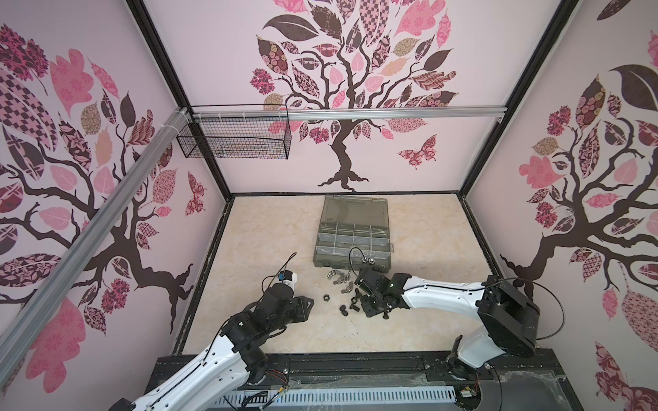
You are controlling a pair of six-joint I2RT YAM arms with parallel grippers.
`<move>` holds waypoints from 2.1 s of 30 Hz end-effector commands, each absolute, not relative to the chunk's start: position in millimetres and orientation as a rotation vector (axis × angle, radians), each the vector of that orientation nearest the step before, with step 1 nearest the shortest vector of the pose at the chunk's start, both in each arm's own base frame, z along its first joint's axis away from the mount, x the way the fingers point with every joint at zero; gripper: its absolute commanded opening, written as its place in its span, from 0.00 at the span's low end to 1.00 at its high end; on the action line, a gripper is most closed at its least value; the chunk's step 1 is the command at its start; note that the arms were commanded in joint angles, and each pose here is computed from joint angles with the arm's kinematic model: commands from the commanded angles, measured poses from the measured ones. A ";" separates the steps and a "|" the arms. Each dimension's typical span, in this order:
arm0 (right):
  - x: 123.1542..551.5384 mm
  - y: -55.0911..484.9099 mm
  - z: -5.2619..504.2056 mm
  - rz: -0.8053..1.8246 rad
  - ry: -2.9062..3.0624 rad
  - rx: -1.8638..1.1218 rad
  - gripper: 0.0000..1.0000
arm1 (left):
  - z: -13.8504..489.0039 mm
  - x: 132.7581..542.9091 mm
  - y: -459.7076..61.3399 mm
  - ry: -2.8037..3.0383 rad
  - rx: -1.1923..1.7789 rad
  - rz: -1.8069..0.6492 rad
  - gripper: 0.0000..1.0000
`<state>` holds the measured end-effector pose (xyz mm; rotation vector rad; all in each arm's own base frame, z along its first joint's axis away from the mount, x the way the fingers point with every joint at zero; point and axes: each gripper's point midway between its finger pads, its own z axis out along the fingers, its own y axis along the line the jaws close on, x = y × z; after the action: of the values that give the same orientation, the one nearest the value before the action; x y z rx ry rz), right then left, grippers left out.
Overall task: Sort the screws and nuts into containers
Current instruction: Pick up the nut from the bottom-center of the table.
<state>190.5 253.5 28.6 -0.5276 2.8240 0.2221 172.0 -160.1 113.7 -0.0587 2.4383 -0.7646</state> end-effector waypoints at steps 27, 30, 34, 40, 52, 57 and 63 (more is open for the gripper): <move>182.5 257.0 19.5 0.098 2.838 -0.606 0.37 | 103.9 163.3 -157.2 2.454 -0.087 -0.801 0.26; 181.0 255.1 17.3 0.080 2.841 -0.611 0.36 | 102.4 161.9 -156.1 2.457 -0.091 -0.801 0.26; 180.2 251.3 13.0 0.046 2.845 -0.616 0.33 | 100.4 160.8 -155.1 2.456 -0.099 -0.805 0.25; 179.4 251.8 7.6 0.032 2.850 -0.628 0.26 | 99.8 161.2 -154.7 2.457 -0.103 -0.801 0.25; 191.2 270.9 42.2 0.157 2.770 -0.631 0.20 | 96.1 162.6 -156.0 2.460 -0.107 -0.801 0.25; 229.5 272.9 83.2 0.159 2.697 -0.608 0.20 | 96.9 164.1 -157.9 2.447 -0.116 -0.819 0.25; 294.2 268.1 124.9 0.145 2.612 -0.526 0.21 | 99.6 165.1 -162.0 2.447 -0.094 -0.831 0.25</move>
<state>276.6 278.2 107.8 -0.5017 2.6459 0.2089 163.8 -158.6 99.7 -0.1042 2.4554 -0.8109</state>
